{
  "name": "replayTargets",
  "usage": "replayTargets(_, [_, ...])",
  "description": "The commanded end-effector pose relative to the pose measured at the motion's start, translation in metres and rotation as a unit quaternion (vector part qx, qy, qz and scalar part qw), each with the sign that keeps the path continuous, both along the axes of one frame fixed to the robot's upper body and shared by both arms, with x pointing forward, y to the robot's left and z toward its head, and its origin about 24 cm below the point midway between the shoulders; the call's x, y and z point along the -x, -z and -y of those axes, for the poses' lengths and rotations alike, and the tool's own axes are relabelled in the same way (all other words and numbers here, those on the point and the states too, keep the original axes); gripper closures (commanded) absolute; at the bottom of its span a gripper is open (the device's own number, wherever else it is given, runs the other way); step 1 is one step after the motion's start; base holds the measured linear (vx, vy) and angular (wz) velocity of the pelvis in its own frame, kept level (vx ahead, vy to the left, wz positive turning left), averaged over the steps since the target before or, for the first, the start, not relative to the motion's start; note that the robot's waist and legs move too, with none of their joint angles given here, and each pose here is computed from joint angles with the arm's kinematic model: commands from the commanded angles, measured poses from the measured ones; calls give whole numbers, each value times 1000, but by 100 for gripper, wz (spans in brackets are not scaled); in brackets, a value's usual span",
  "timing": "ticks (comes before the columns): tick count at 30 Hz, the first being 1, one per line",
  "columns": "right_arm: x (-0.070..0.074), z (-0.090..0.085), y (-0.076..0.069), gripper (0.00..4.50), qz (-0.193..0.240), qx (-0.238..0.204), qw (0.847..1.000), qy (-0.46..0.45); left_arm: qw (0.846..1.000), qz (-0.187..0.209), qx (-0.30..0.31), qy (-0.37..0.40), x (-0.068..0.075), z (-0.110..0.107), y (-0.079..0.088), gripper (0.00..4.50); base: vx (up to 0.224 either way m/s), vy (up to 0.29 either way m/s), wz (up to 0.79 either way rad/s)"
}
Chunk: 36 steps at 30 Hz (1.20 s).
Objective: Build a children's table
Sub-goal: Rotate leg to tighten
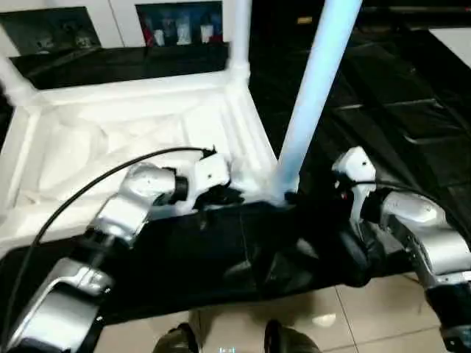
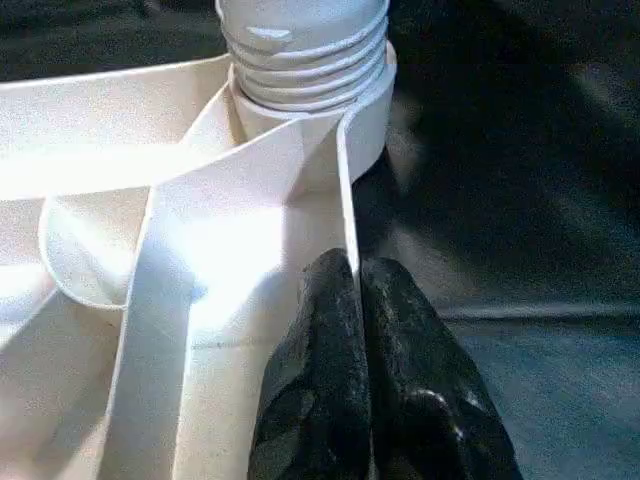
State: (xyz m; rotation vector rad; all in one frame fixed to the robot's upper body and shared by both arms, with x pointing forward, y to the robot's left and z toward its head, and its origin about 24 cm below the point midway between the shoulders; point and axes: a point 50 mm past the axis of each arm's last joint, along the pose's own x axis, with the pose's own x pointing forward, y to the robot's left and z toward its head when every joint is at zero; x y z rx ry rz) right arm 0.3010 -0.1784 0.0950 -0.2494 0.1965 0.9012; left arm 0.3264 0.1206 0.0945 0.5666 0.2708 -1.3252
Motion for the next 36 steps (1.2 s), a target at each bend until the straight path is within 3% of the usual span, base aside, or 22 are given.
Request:
replayTargets(1, [3, -5, -2, 25, 2, 1, 1000, -25, 996, -68, -25, 61, 19, 10, 25, 450, 0, 0, 0])
replayTargets(7, [10, -15, 1, 25, -10, 13, 996, -88, 995, -69, -20, 73, 20, 10, 23, 450, 0, 0, 0])
replayTargets(17, [5, -16, 3, 25, -13, 16, 995, -98, 994, -74, -20, 77, 22, 9, 21, 450, 0, 0, 0])
replayTargets(28, [7, -16, 6, 131, -19, 8, 994, -104, 993, -81, -23, 77, 23, 8, 22, 450, 0, 0, 0])
replayTargets(36, [8, -18, 9, 167, -22, 4, 994, -109, 993, -86, -27, 81, 25, 7, 23, 450, 0, 0, 0])
